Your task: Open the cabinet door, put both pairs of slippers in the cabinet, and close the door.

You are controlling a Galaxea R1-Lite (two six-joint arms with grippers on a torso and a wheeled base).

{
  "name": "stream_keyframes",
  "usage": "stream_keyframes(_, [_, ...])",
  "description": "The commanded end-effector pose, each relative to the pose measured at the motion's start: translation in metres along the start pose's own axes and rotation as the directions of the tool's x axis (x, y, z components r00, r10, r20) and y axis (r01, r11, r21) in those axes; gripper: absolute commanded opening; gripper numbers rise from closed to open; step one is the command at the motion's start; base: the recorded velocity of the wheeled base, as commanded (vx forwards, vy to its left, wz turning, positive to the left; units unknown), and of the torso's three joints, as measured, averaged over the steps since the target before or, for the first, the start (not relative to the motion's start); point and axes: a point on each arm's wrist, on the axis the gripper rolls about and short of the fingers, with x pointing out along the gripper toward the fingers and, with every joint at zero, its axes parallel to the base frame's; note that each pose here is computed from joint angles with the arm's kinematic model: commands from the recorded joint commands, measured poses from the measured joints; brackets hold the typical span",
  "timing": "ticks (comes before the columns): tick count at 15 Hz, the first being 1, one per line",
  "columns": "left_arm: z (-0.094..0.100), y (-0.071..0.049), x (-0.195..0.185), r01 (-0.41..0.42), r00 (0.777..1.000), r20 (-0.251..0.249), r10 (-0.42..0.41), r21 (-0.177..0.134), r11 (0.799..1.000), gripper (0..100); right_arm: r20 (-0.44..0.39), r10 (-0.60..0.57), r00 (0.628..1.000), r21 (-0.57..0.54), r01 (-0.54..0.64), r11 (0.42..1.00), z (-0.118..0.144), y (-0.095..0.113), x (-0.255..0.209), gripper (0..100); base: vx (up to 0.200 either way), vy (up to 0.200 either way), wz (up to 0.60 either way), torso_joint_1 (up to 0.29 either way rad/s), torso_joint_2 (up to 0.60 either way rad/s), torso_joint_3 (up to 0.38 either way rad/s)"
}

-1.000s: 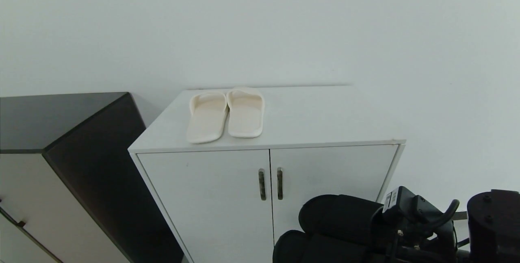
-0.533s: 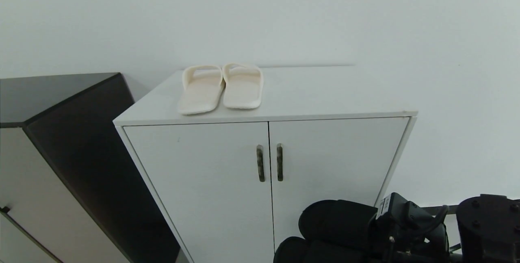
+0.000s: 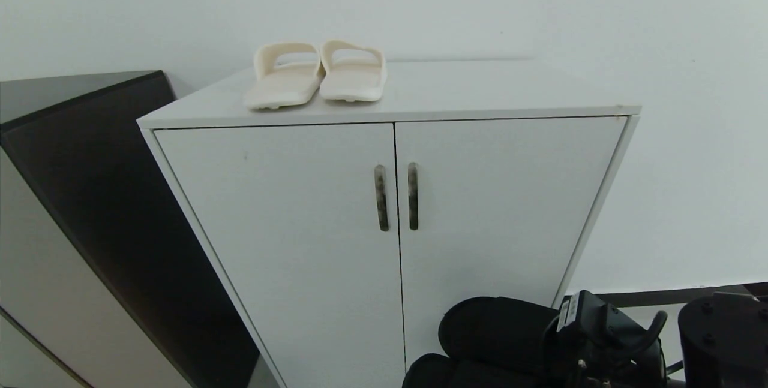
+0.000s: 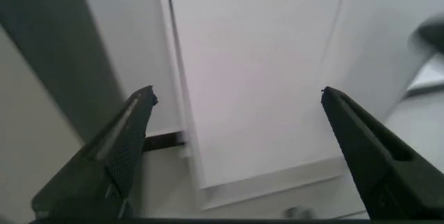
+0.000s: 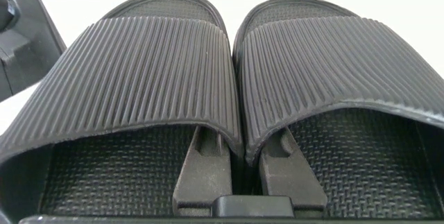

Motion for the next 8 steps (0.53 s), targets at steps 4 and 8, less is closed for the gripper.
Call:
stream_keyframes(4, [0.059,-0.010,0.076,0.289,0.922,-0.247,-0.297,-0.070,0.955,100,-0.019,0.014,1.000,-0.007,-0.014,1.000,-0.003,0.003,0.004,0,0.000,0.000,0.00,-0.044,0.44,0.384])
stream_keyframes(8, [0.077,-0.035,0.107,0.490,0.858,-0.158,-0.489,-0.038,0.871,100,-0.027,0.012,1.000,-0.006,-0.012,1.000,-0.005,0.003,0.004,0,0.000,0.000,0.00,-0.005,0.19,0.174])
